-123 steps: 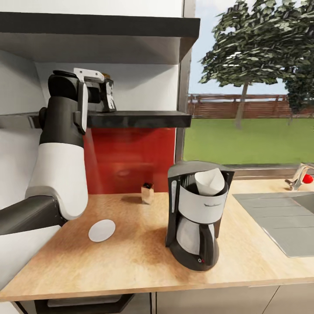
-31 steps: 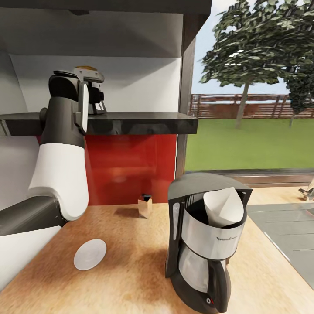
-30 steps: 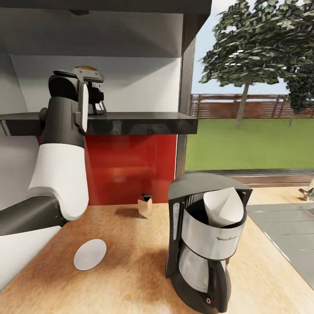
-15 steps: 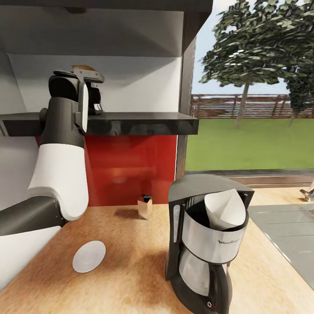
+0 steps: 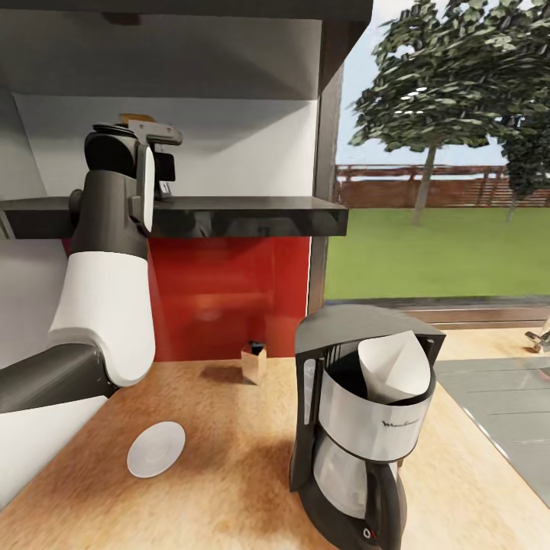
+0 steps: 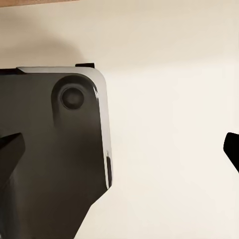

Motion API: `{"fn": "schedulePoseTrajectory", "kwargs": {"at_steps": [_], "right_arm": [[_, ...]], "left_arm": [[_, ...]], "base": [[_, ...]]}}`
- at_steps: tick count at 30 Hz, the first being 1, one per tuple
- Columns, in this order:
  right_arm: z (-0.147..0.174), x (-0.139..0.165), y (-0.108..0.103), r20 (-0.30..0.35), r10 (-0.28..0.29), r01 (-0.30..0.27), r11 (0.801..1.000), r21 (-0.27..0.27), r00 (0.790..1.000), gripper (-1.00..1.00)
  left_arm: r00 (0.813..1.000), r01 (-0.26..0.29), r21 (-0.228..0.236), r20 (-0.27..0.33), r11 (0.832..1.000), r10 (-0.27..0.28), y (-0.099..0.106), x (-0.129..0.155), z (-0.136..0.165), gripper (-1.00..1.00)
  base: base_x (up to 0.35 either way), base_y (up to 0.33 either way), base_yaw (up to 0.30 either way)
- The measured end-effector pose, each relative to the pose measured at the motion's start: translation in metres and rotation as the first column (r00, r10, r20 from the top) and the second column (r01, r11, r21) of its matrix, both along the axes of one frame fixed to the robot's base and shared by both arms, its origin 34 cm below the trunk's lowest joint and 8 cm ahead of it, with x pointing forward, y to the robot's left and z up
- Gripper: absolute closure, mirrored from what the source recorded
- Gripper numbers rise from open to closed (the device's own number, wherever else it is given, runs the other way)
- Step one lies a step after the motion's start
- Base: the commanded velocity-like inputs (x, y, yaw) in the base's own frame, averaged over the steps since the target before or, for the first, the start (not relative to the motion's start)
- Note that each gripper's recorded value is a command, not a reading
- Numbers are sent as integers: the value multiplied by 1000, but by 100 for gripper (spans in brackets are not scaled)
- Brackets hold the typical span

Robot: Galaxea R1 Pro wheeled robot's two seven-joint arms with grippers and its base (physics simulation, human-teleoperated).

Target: Set up a coffee station on the kitchen countertop: keep the coffee maker on the countertop, move the bottle of coffee from the kitchen shelf to the counter next to the coffee maker, place a paper coffee filter on top of the coffee maker, put the saucer next to the coffee maker with the coffee cup on the saucer, and place the electric kettle next to the coffee maker.

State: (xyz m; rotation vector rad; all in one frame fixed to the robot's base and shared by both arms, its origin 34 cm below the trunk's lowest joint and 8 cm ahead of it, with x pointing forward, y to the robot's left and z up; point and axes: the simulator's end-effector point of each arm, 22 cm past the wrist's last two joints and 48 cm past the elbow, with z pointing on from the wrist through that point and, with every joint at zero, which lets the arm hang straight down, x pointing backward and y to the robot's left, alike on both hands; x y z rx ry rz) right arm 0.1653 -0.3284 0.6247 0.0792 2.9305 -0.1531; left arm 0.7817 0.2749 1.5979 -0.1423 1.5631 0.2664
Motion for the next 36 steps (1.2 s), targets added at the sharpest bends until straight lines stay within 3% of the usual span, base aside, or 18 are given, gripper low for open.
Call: {"fn": "schedulePoseTrajectory", "kwargs": {"at_steps": [5, 10, 26, 36], "right_arm": [[0, 0, 0, 0, 0, 0, 1000, 0, 1000, -100], [0, 1, 0, 1, 0, 0, 1000, 0, 1000, -100], [0, 2, 1, 3, 1, -1, 1000, 1, 1000, -100], [0, 5, 9, 10, 0, -1, 1000, 15, 1000, -100]], "left_arm": [[1000, 2, 5, 1, 1000, -2, -2, 0, 1, 100], [999, -2, 3, 39, 1000, 2, 0, -8, 13, 100], [999, 3, 1, 41, 1000, -3, -2, -9, 14, 100], [1000, 1, -5, 17, 1000, -1, 1, -6, -19, 100]], "base": [[-67, 0, 0], [-314, 0, 0], [-336, 0, 0], [-337, 0, 0]]}}
